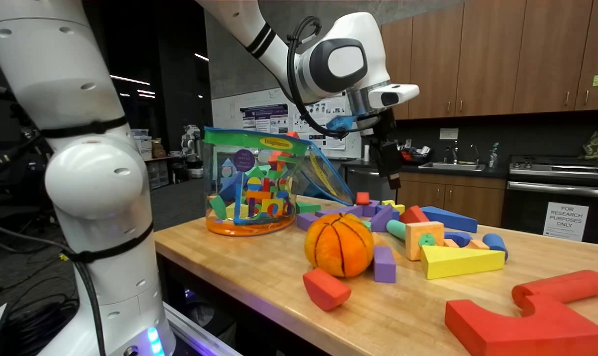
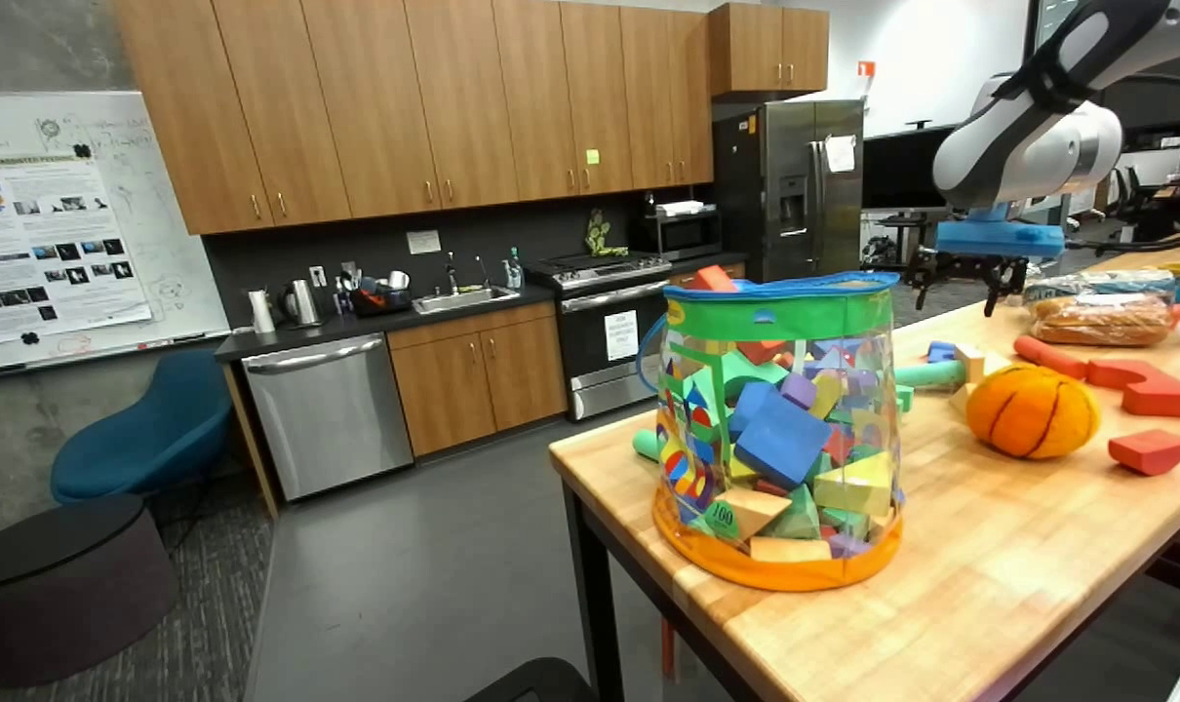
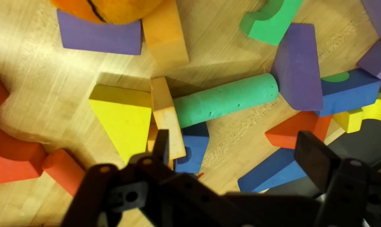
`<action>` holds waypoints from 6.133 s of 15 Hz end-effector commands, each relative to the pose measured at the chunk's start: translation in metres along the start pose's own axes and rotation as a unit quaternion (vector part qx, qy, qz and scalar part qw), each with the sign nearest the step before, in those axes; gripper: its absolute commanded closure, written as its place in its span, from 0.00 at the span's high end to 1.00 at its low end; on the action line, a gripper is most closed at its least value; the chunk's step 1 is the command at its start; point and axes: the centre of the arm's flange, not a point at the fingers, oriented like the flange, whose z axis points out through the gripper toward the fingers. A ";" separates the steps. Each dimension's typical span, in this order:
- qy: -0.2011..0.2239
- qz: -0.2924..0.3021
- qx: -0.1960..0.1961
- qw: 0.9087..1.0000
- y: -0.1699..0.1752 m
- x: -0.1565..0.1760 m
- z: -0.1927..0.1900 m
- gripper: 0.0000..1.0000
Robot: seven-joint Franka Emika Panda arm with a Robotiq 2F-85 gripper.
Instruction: Put the green cylinder in the clear bag on the left.
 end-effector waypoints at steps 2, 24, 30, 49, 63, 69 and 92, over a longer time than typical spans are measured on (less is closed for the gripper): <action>0.000 0.000 0.000 1.000 0.000 0.000 0.000 1.00; -0.041 0.165 -0.090 0.981 0.052 0.067 0.112 1.00; -0.033 0.177 -0.064 0.982 0.030 0.077 0.110 0.79; 0.003 0.167 -0.042 0.985 0.023 0.093 0.081 0.06; 0.145 0.045 0.081 0.985 -0.019 0.079 -0.118 0.06; 0.221 -0.033 0.126 0.967 -0.056 0.028 -0.187 0.06; 0.373 -0.289 0.255 0.844 -0.171 -0.244 -0.217 0.06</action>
